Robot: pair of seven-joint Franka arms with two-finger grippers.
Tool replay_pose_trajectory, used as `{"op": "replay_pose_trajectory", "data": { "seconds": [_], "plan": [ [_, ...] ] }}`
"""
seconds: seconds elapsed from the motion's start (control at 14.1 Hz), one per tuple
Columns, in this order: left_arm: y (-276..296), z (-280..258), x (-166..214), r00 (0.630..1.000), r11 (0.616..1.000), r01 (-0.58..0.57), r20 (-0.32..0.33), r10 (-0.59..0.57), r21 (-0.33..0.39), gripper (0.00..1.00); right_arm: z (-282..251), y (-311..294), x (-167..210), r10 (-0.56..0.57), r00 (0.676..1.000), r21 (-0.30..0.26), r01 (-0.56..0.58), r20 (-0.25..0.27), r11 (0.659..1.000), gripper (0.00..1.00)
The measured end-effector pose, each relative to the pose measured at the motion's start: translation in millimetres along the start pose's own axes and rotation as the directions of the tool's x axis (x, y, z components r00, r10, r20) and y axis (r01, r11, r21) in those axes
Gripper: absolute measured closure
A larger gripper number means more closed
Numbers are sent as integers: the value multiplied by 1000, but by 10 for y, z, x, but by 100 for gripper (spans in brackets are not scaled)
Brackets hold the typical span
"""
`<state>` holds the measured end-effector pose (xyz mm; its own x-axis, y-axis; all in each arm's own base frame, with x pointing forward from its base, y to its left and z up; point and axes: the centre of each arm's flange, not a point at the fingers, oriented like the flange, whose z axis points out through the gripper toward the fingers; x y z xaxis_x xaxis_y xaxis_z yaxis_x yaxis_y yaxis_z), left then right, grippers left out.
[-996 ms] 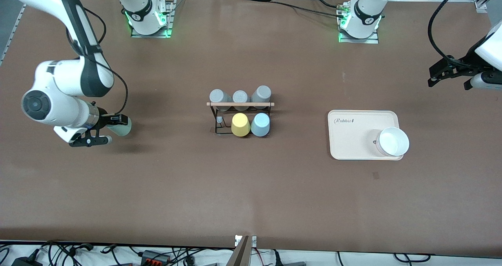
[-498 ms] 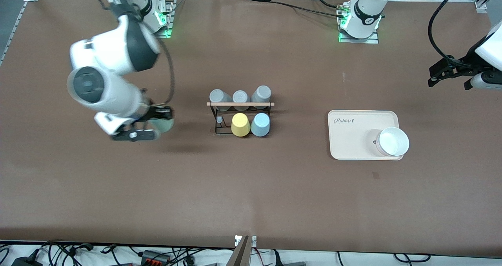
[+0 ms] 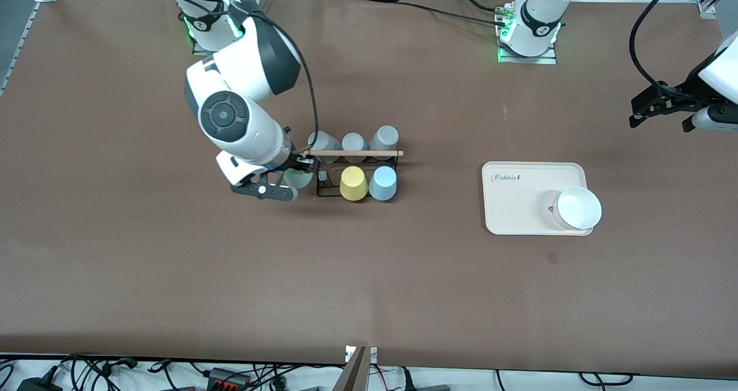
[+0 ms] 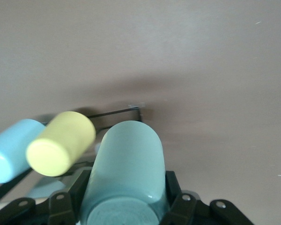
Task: Hang scattered cups on rack with three cups
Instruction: 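Lift and carry the light blue cup with the right gripper to the rack, then lower the cup beside the yellow cup and open the right gripper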
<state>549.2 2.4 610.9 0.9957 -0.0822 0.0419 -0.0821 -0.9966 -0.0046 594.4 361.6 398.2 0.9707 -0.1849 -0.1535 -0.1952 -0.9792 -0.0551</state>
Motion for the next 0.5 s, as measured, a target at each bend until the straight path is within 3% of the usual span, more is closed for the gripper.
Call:
{"op": "replay_pose_trajectory", "data": {
  "seconds": [0.5],
  "plan": [
    [-2,-1,-1,1000,1000,0,0,0,0,0,378,-252,-63,22,1000,1,-22,6,1000,32]
  ]
}}
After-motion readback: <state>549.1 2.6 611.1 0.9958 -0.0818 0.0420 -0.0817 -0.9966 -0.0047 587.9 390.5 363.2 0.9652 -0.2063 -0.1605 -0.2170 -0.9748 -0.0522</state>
